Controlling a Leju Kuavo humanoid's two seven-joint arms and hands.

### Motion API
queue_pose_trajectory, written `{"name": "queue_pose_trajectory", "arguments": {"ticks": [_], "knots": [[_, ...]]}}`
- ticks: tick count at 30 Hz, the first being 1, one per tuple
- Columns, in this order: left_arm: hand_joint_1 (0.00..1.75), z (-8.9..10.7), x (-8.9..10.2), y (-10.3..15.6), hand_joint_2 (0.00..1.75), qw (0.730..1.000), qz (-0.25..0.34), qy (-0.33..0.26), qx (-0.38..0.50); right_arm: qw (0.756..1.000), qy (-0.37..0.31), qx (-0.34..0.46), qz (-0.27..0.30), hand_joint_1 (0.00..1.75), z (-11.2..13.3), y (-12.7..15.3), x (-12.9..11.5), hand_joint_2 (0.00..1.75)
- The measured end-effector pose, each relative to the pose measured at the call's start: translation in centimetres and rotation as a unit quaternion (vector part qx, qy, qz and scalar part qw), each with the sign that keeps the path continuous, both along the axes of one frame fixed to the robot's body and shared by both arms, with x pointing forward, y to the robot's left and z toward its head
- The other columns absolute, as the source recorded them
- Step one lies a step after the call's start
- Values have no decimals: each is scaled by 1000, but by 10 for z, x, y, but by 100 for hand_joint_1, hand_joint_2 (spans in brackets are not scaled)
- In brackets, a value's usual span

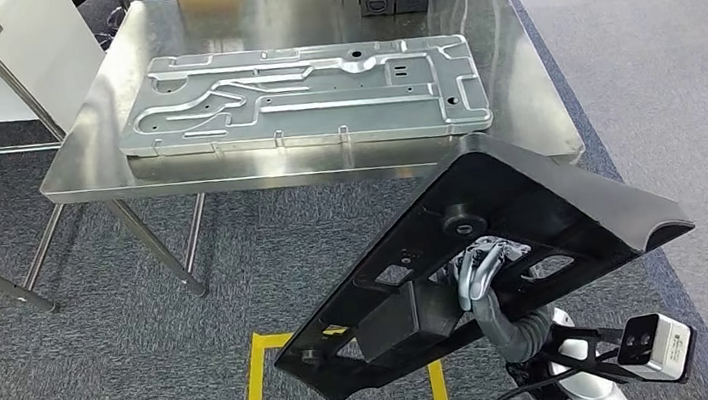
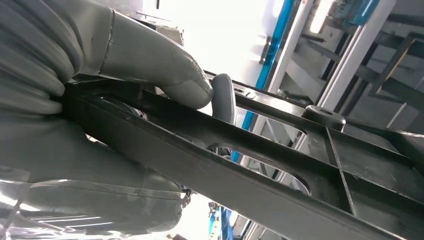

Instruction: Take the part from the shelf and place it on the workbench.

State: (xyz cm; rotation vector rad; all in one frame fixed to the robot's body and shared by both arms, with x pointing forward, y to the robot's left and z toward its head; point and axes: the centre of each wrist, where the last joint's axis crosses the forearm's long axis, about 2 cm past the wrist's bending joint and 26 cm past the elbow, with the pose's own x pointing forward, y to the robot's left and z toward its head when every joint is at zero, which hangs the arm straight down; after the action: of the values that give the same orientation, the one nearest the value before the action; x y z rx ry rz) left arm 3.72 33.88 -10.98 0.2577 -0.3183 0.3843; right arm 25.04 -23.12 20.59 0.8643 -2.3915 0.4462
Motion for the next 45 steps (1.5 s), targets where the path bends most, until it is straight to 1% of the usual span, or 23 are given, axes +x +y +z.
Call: {"name": "queue_pose_trajectory", "arguments": {"ticks": [11, 23, 33, 41, 45], "knots": [[0, 1, 6, 0, 175, 1000, -1, -6, -1, 1000, -6, 9, 5, 175, 5, 0, 3, 175], [0, 1, 3, 3, 175, 1000, -4, -2, 0, 1000, -20, 22, -4, 175, 12, 1, -8, 175], [0, 1, 2, 3, 175, 1000, -1, -3, 0, 999, -27, 31, -1, 175, 16, 0, -9, 175], [0, 1, 7, 3, 175, 1000, -1, -7, 0, 999, -34, 39, -2, 175, 20, 1, -9, 175], [0, 1, 4, 3, 175, 1000, -1, -5, 0, 999, -33, 40, -2, 175, 20, 2, -10, 175]]}}
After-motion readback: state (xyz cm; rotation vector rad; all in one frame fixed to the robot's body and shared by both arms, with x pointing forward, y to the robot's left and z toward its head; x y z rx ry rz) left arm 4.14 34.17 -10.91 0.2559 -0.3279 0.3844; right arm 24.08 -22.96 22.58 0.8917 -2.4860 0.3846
